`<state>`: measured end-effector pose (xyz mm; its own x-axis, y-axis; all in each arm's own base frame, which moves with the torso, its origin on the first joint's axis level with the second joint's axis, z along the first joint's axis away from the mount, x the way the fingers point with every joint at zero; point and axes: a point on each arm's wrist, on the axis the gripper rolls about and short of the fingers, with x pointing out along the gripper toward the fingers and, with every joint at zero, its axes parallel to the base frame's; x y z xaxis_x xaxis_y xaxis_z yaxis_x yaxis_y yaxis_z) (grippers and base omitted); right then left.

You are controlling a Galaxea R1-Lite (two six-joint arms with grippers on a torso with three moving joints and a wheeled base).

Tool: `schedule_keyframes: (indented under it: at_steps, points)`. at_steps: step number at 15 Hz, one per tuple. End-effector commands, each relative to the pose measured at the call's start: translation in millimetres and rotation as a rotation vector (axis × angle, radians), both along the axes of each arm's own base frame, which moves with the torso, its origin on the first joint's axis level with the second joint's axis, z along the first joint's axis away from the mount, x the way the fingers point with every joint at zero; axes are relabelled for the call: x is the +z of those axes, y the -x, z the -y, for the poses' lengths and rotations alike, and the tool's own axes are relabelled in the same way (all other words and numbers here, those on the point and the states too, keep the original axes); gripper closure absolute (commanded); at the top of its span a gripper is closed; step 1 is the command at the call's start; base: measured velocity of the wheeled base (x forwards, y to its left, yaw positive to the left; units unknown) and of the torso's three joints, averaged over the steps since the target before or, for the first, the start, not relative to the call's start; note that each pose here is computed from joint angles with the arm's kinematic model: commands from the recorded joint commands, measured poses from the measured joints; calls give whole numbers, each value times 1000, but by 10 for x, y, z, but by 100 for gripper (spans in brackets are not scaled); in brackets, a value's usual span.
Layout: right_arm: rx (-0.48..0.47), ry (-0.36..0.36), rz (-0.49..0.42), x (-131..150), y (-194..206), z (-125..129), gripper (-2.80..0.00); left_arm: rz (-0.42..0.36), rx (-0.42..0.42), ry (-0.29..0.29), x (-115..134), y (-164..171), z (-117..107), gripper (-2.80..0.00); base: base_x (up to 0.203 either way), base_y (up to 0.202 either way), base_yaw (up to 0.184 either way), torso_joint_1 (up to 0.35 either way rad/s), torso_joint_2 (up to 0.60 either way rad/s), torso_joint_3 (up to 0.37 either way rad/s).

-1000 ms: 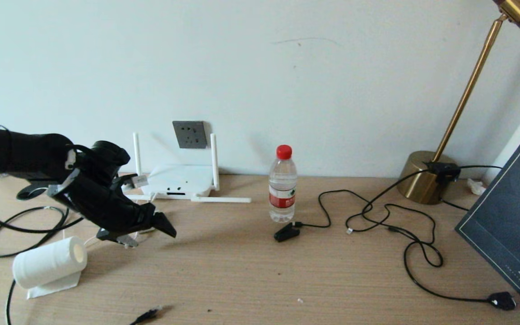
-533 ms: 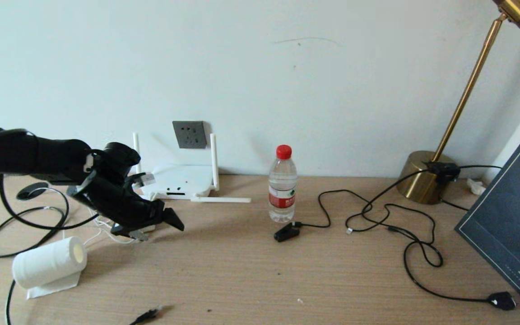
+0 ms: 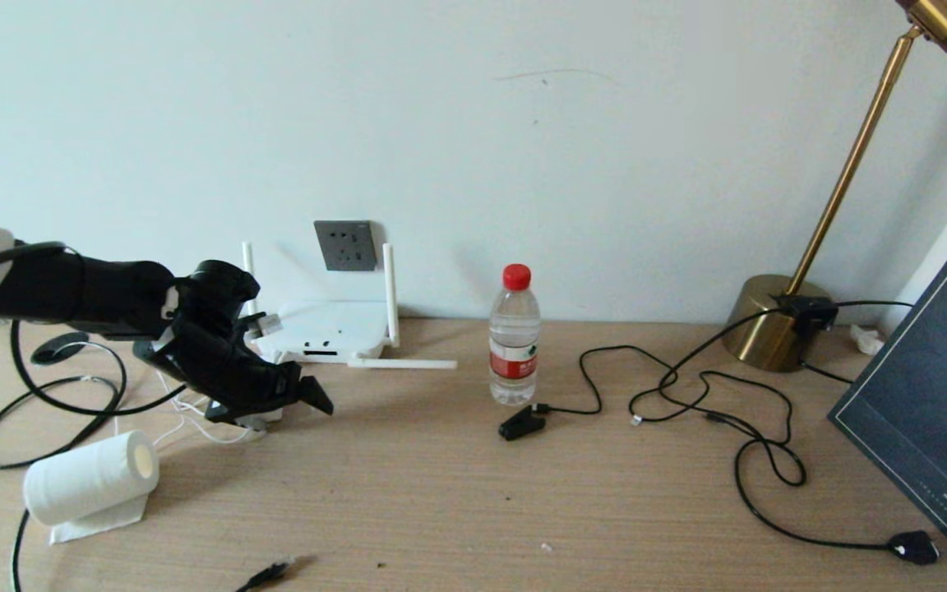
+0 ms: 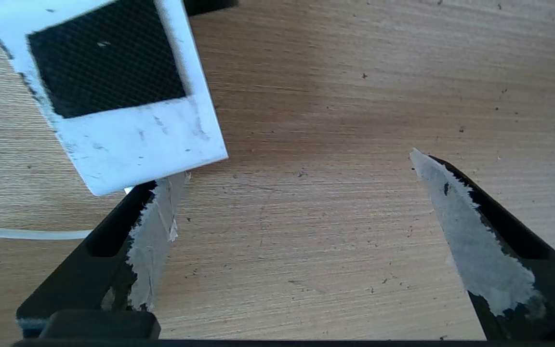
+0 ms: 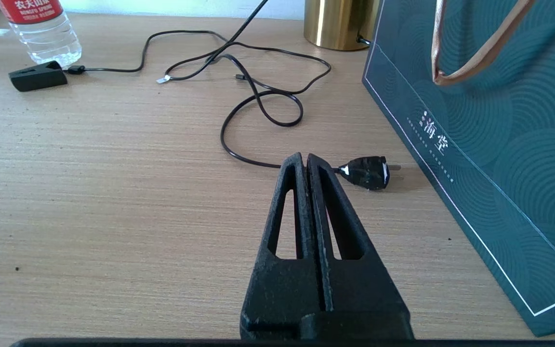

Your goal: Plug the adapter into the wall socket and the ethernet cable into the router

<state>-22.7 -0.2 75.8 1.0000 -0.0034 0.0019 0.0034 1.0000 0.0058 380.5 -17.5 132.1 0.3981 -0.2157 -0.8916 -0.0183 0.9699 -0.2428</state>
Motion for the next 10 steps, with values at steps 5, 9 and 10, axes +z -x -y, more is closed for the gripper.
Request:
schedule_keyframes:
  at_steps: [5,9,10]
  points:
    - [0,0,0,0,-1,0,0,-8,64,-22,-16,-3,-238,-280,0,0,0,0,0,0]
    - [0,0,0,0,-1,0,0,14,78,-36,24,-20,-377,-280,0,0,0,0,0,0]
    - [0,0,0,0,-1,0,0,30,80,-42,56,-55,-395,-280,0,0,0,0,0,0]
